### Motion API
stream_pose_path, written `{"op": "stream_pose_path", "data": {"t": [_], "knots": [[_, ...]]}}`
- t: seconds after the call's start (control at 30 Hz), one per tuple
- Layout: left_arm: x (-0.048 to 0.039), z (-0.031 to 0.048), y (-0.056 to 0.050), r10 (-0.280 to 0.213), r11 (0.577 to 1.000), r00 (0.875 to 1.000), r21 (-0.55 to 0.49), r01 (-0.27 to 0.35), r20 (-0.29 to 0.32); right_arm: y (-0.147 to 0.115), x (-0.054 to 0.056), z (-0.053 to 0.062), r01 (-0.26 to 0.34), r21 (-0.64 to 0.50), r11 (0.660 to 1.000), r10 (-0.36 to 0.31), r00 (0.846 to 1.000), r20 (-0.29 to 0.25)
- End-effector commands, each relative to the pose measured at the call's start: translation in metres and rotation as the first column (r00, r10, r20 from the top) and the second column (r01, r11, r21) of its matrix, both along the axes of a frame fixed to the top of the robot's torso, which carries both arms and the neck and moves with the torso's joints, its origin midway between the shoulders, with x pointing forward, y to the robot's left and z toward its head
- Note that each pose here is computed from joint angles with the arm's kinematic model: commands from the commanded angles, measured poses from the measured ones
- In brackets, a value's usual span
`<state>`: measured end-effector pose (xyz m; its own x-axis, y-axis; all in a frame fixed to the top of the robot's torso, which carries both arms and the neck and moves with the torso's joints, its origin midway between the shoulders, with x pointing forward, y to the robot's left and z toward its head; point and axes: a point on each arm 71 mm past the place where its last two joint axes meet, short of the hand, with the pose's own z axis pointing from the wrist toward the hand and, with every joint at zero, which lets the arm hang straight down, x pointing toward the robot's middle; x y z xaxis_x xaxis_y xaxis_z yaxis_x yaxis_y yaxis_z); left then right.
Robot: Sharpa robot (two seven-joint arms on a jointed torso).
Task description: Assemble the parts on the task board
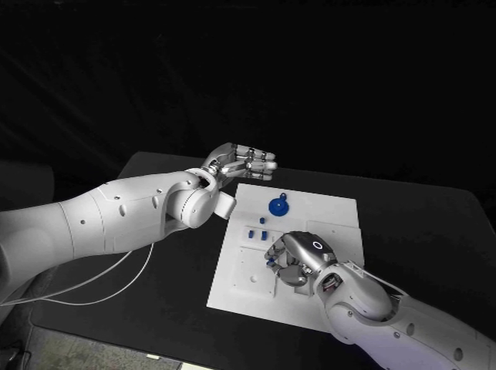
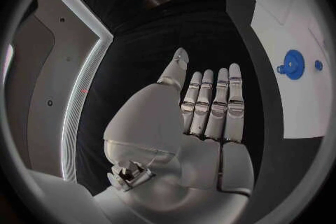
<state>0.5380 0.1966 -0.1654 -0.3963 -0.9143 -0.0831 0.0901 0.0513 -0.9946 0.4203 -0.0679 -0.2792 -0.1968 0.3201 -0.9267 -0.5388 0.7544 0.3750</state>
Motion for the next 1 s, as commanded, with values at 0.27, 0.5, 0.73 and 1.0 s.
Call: {"op": "stream_pose_path", "data": {"t": [0.27, 0.5, 0.73, 1.0], "knots": [[0.0001, 0.0018, -0.005, -0.008, 1.000, 1.000, -0.014, 0.008, 0.007, 0.003, -0.001, -0.012, -0.010, -0.038, 0.999, 0.011, 0.999, 0.031], [-0.0001, 0.0015, -0.006, -0.016, 1.000, 1.000, -0.015, 0.016, 0.002, 0.002, 0.001, -0.020, 0.006, -0.056, 0.998, -0.004, 1.000, 0.029], [0.0000, 0.0012, -0.006, -0.016, 1.000, 1.000, -0.014, 0.016, -0.001, 0.002, 0.001, -0.021, 0.017, -0.056, 0.998, -0.015, 0.999, 0.041], [-0.0002, 0.0011, -0.007, -0.021, 1.000, 1.000, -0.014, 0.021, -0.004, 0.003, 0.001, -0.020, 0.025, -0.054, 0.998, -0.023, 0.999, 0.047]]}}
